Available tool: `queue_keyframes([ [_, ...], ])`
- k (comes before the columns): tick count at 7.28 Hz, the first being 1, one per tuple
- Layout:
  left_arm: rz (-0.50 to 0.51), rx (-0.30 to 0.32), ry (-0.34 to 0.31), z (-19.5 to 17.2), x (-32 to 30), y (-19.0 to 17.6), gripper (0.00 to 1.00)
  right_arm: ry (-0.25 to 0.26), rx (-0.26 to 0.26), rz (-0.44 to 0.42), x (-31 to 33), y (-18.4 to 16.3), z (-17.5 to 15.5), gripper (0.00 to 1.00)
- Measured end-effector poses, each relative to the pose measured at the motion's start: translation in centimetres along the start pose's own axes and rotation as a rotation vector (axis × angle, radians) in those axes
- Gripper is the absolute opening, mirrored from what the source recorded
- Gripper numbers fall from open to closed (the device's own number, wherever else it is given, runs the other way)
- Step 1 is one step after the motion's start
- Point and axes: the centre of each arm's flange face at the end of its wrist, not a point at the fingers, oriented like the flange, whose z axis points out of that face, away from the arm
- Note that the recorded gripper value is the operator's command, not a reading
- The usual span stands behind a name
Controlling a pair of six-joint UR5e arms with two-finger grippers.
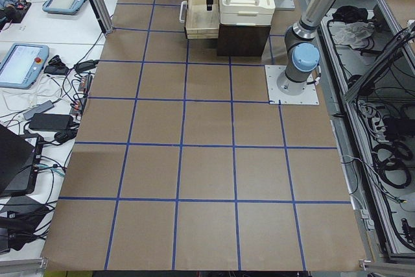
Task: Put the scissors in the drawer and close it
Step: 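Lift the scissors with the right gripper and carry them over the drawer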
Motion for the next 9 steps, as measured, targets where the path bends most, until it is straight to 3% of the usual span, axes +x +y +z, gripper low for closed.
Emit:
queue_keyframes([
  [2, 0.0, 0.0, 0.0, 0.0, 0.0, 0.0, 1.0, 0.001, 0.001, -0.019, -0.9, -2.8, -4.9, 0.0],
  [4, 0.0, 0.0, 0.0, 0.0, 0.0, 0.0, 1.0, -0.026, 0.015, -0.019, -3.1, -9.0, -11.1, 0.0],
  [6, 0.0, 0.0, 0.0, 0.0, 0.0, 0.0, 1.0, -0.033, 0.014, -0.028, -6.5, -17.4, -17.1, 0.0],
  [9, 0.0, 0.0, 0.0, 0.0, 0.0, 0.0, 1.0, -0.058, 0.007, -0.019, -11.9, -30.4, -20.4, 0.0],
])
